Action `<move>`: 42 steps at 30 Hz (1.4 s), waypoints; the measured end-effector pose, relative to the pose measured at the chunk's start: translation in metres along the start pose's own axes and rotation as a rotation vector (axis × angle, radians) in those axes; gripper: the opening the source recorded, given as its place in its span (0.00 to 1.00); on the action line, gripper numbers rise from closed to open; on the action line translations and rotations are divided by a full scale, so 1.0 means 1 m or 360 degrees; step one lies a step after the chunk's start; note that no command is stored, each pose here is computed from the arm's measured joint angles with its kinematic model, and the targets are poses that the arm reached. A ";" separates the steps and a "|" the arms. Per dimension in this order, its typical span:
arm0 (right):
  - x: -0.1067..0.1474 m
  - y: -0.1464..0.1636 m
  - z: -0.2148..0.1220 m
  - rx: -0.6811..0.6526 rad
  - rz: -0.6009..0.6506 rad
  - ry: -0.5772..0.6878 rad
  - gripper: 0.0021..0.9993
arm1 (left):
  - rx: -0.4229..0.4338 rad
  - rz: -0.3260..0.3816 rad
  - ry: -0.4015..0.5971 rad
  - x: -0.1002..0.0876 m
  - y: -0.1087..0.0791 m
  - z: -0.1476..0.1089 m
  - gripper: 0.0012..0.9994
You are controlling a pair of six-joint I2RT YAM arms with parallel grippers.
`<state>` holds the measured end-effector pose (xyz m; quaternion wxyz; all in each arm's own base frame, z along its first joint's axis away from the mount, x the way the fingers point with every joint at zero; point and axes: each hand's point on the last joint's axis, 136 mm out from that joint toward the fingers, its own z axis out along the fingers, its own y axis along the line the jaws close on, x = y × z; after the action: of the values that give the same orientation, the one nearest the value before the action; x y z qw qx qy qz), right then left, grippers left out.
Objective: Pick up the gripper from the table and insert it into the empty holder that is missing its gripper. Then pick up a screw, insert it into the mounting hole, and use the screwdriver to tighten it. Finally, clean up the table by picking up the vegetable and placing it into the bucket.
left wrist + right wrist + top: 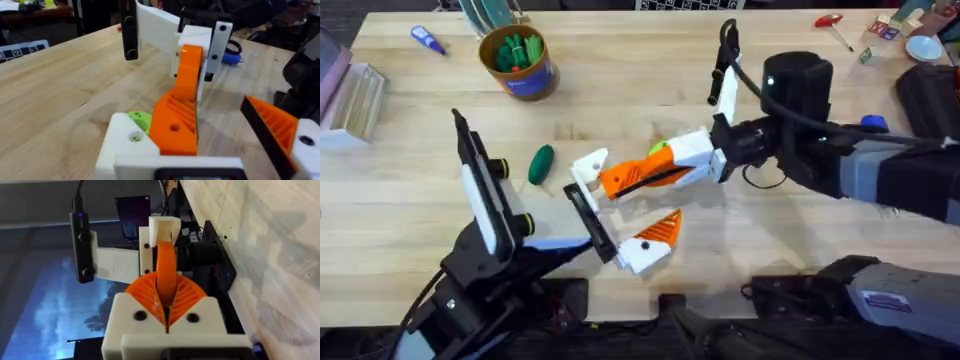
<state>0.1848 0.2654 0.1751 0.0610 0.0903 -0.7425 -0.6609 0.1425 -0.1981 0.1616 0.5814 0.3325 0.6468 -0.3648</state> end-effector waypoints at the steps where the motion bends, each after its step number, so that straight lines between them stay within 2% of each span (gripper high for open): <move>1: -0.001 0.001 0.000 -0.0001 0.0001 0.0001 0.01 | -0.0003 0.0000 0.0000 0.000 0.000 0.000 0.99; 12: -0.015 -0.002 0.004 0.0045 0.0021 -0.0076 0.01 | -0.0016 -0.0009 0.0001 0.000 0.002 0.000 0.99; 18: -0.024 -0.001 0.015 0.0034 -0.0011 -0.0102 0.01 | -0.0120 -0.0021 0.0001 0.001 0.014 -0.001 0.99; 26: -0.036 -0.006 0.036 0.0074 0.0003 -0.0165 0.01 | -0.0181 -0.0061 0.0000 0.001 0.021 -0.001 0.99; 34: -0.050 -0.009 0.046 0.0079 0.0029 -0.0146 0.01 | -0.0266 -0.0085 -0.0003 0.001 0.030 -0.003 0.99; 42: -0.060 -0.012 0.052 0.0072 0.0048 -0.0108 0.01 | -0.0280 -0.0102 -0.0004 0.002 0.032 -0.003 0.99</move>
<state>0.2335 0.3274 0.1585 0.0436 0.0580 -0.7601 -0.6458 0.1679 -0.1790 0.1574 0.5971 0.2589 0.6860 -0.3253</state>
